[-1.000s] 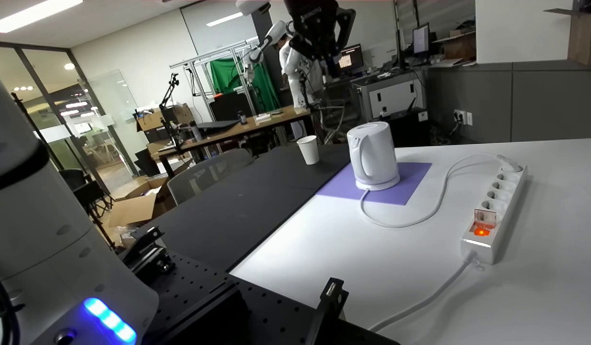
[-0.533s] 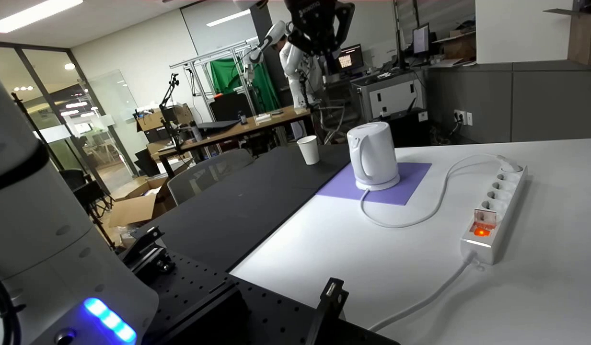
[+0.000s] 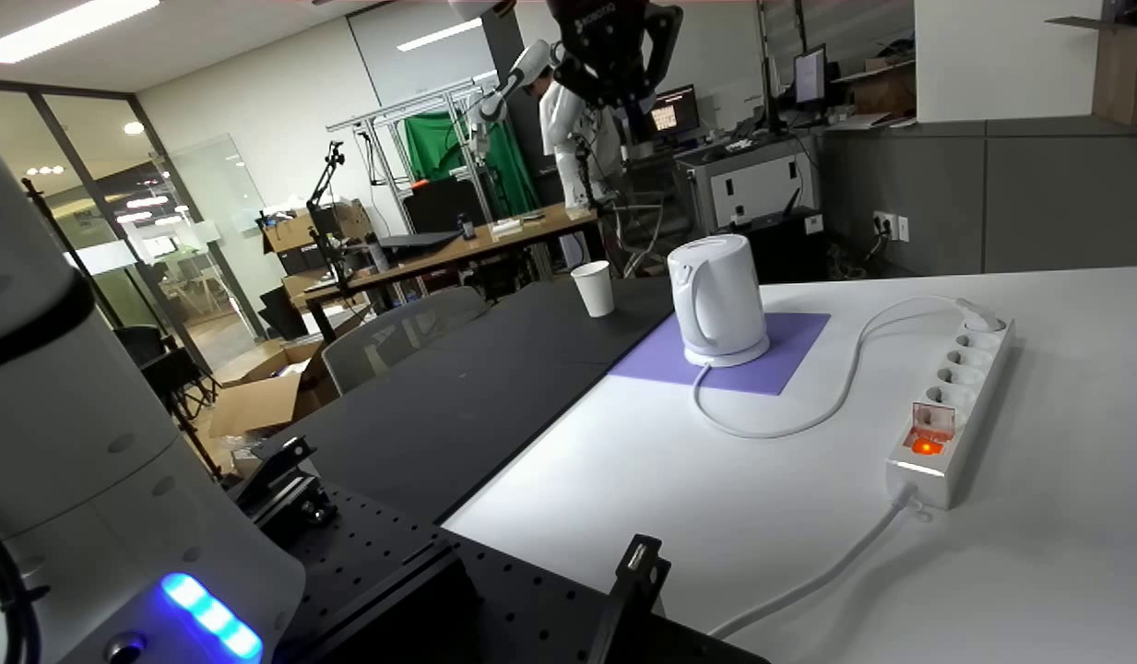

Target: Turn off the white kettle and turn of the switch of the extension cord

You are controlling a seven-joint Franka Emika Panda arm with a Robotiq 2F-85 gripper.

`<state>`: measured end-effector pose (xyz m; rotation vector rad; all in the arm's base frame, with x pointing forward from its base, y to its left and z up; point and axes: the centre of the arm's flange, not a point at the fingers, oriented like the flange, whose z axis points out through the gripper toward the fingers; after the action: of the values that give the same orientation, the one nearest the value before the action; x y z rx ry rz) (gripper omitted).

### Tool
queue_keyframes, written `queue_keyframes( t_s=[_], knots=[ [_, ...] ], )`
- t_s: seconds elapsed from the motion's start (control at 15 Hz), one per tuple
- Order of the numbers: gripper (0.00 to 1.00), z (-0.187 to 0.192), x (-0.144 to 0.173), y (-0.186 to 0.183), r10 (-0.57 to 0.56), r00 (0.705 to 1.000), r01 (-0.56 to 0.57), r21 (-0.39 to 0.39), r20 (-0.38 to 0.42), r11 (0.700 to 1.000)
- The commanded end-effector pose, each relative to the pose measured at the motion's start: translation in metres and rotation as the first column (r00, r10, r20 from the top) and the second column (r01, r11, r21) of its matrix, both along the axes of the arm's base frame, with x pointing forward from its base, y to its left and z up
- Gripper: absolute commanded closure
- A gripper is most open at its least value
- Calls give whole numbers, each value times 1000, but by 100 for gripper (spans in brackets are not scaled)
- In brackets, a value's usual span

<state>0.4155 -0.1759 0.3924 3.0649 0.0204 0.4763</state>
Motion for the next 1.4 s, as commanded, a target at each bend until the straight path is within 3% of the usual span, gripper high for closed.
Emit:
queue_keyframes(
  t_s=[0.0,0.73,1.07,1.33],
  knots=[
    [100,-8,20,-5,-18,998,17,1,53,1000],
    [100,-124,129,14,11,1000,-9,76,-23,997],
    [100,-167,158,29,42,998,-38,77,-54,996],
    [100,-185,171,37,82,996,-80,78,-25,994]
  ],
)
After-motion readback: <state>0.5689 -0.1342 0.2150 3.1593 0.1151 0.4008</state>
